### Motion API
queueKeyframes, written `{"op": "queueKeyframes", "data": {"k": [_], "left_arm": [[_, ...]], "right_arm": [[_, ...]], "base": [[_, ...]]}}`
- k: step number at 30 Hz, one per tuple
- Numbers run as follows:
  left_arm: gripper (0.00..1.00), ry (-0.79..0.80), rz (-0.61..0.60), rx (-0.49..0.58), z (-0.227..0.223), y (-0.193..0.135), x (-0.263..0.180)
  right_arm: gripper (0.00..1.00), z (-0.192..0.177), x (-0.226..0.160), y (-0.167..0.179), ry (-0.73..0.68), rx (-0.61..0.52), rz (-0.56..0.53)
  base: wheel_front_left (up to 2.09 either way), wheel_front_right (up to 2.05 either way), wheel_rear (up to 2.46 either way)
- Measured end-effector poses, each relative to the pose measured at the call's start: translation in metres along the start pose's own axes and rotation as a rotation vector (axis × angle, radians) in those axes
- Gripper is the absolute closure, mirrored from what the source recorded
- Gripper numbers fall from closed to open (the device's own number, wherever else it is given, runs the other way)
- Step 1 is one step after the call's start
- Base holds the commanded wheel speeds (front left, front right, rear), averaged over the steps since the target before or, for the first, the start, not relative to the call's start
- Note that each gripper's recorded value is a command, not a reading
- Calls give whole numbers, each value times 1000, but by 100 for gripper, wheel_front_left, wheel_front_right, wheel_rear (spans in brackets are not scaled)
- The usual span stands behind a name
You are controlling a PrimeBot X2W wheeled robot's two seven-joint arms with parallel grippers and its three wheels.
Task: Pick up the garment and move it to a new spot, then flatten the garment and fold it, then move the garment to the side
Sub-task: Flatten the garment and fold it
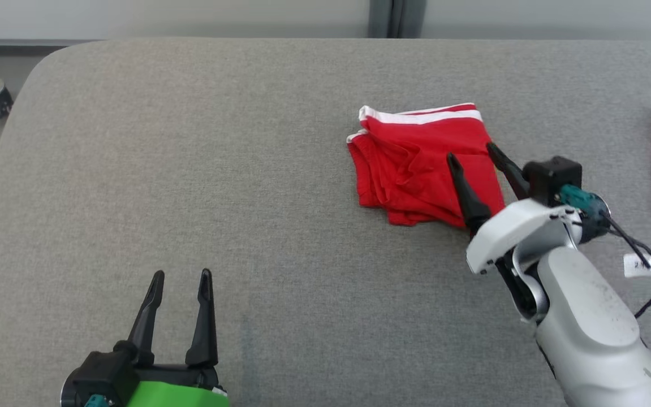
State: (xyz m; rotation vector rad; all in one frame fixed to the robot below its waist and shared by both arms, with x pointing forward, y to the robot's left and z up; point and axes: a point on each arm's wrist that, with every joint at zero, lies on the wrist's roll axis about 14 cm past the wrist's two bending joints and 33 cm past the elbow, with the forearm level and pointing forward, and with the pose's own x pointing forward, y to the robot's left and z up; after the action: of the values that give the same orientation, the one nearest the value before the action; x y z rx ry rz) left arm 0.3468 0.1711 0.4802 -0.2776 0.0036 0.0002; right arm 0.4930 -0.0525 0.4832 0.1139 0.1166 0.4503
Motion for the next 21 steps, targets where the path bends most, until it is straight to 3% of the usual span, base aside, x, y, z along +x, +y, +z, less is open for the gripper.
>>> {"op": "queueKeyframes", "data": {"k": [7, 8, 9, 10, 11, 12, 16, 21], "left_arm": [[0, -16, -56, -2, 4, -16, 4], [0, -17, -70, -3, 4, -20, 5], [0, -17, -82, -6, 4, -23, 7], [0, -19, -93, -8, 4, -27, 10], [0, -22, -102, -9, 5, -29, 12], [0, -25, -113, -11, 6, -32, 16], [0, -26, -138, -17, 4, -38, 27], [0, -18, -110, -17, 2, -28, 32]], "right_arm": [[0, 1, -53, -48, -43, -72, -131], [12, 2, -55, -52, -42, -74, -142], [30, 1, -57, -55, -34, -79, -151], [73, 0, -57, -57, -25, -83, -156], [95, -1, -54, -58, -14, -84, -156], [100, 1, -50, -59, -10, -90, -153], [100, 4, -22, -52, 23, -99, -121], [100, -28, 7, -34, 150, -131, -59]], "base": [[0, 0, 0], [0, 0, 0], [0, 0, 0], [0, 0, 0], [0, 0, 0], [0, 0, 0], [0, 0, 0], [0, 0, 0]]}}
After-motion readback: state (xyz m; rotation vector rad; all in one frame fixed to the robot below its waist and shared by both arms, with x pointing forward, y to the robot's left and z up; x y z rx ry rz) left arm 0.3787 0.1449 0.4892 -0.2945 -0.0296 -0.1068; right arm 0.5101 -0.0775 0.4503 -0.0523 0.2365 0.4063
